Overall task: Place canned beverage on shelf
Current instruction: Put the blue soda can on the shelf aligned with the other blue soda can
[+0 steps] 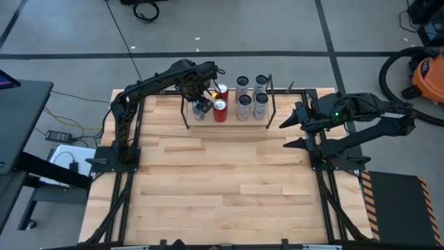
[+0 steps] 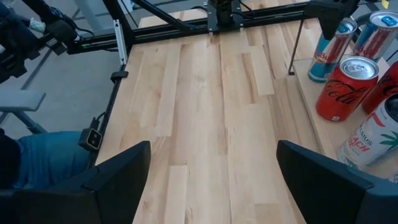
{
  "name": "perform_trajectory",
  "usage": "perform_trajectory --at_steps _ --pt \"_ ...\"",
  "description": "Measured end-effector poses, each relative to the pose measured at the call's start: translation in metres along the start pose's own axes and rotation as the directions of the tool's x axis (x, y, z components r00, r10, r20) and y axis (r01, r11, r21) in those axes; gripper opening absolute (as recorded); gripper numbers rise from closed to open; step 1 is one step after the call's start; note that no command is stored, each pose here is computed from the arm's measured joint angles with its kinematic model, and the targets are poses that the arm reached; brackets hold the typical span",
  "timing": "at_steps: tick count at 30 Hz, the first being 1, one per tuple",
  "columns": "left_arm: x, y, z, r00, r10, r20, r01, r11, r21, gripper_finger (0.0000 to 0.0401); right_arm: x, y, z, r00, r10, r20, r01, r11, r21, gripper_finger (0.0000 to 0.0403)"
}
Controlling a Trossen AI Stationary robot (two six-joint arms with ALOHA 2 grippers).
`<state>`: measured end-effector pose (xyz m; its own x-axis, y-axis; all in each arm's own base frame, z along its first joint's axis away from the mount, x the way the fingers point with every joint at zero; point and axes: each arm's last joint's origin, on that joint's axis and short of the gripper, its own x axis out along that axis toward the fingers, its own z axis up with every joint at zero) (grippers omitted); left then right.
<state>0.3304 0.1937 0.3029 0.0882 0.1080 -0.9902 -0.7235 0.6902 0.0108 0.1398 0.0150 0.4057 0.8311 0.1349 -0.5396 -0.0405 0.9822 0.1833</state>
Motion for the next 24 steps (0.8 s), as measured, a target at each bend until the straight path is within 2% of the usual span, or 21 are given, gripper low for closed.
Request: perform_trajectory --at_steps 24 --pt "-0.0011 0.0009 0.0017 1.000 -0.012 0.021 0.011 1.000 0.024 0.0259 0.0000 0.0000 0.0000 1.000 0.000 0.000 0.000 1.000 0.004 0.0358"
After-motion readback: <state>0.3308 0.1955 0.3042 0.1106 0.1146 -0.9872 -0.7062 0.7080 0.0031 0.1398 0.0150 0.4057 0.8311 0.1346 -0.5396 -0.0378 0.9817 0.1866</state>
